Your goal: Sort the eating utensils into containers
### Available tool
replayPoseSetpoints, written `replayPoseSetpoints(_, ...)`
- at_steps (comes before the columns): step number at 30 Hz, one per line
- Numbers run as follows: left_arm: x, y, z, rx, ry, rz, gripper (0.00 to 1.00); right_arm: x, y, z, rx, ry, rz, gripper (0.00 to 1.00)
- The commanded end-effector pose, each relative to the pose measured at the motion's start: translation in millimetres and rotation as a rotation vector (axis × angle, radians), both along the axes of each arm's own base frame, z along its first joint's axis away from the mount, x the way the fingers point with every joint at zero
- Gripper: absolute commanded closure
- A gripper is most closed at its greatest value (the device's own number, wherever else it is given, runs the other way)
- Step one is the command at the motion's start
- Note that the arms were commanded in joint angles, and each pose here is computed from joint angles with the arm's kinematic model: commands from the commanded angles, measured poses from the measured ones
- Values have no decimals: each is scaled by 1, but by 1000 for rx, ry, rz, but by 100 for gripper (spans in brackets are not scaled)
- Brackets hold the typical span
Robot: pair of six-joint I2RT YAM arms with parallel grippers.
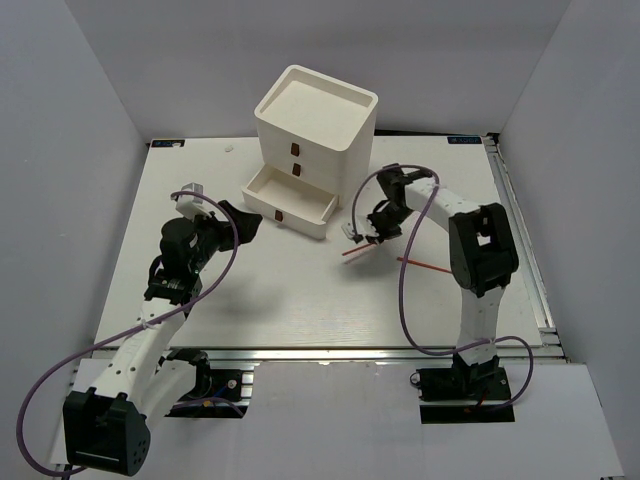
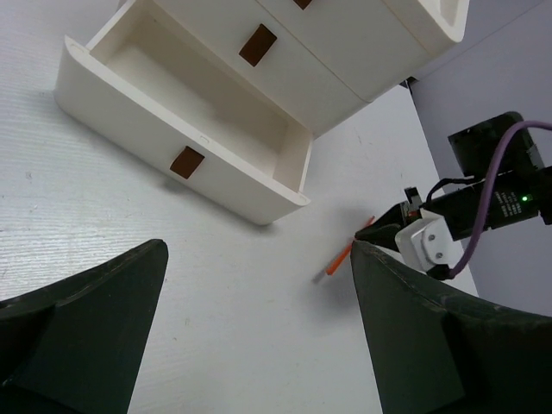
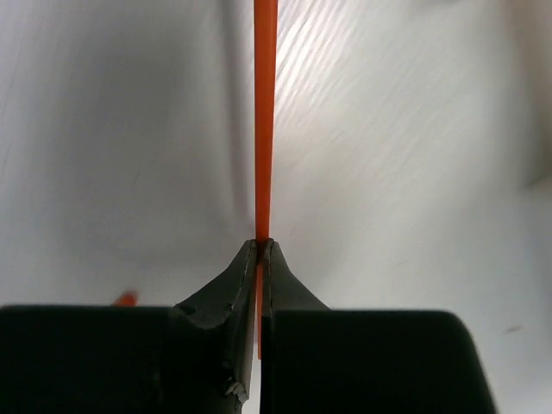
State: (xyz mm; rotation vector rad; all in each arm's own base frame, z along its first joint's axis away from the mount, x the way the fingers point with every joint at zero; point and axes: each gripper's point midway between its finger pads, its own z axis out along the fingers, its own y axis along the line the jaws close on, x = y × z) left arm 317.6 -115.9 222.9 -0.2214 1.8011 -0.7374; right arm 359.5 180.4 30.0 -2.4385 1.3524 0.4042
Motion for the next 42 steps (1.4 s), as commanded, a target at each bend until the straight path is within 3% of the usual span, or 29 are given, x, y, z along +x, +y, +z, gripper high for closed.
replayPoseSetpoints(1,2,4,12,0,-30,19,2,8,65,51,242,-53,49,100)
replayPoseSetpoints(9,2,10,14,15,-36,49,2,-6,142,181,578,9,-20,100)
replayPoseSetpoints(10,3,10,15,16,-40,52,2,-4,149,193,592,71,-153,100)
replayPoseSetpoints(12,4,11,16,27,-44,55,2,18,171,215,670,18,-253,100)
replayPoseSetpoints(13,5,11,17,24,-43,55,2,29,173,214,667,39,-398,100)
replayPoseSetpoints(19,7,10,22,35,-44,45,2,80,208,229,822,-68,-687,100)
replayPoseSetpoints(20,6,10,23,36,-44,44,2,79,213,221,833,-34,-747,100)
replayPoseSetpoints(25,4,10,27,31,-46,46,2,109,213,220,960,-142,-890,100)
replayPoseSetpoints(29,3,11,31,30,-58,51,2,112,210,198,952,-162,-912,100)
replayPoseSetpoints(34,2,9,29,21,-50,43,2,109,206,176,936,-175,-914,69)
replayPoseSetpoints(37,0,8,27,10,-45,39,2,107,205,175,942,-157,-925,58)
replayPoseSetpoints(40,-1,9,30,9,-54,43,2,104,209,188,951,-125,-905,55)
replayPoseSetpoints(42,-3,11,25,13,-31,51,2,86,214,188,898,-11,-801,52)
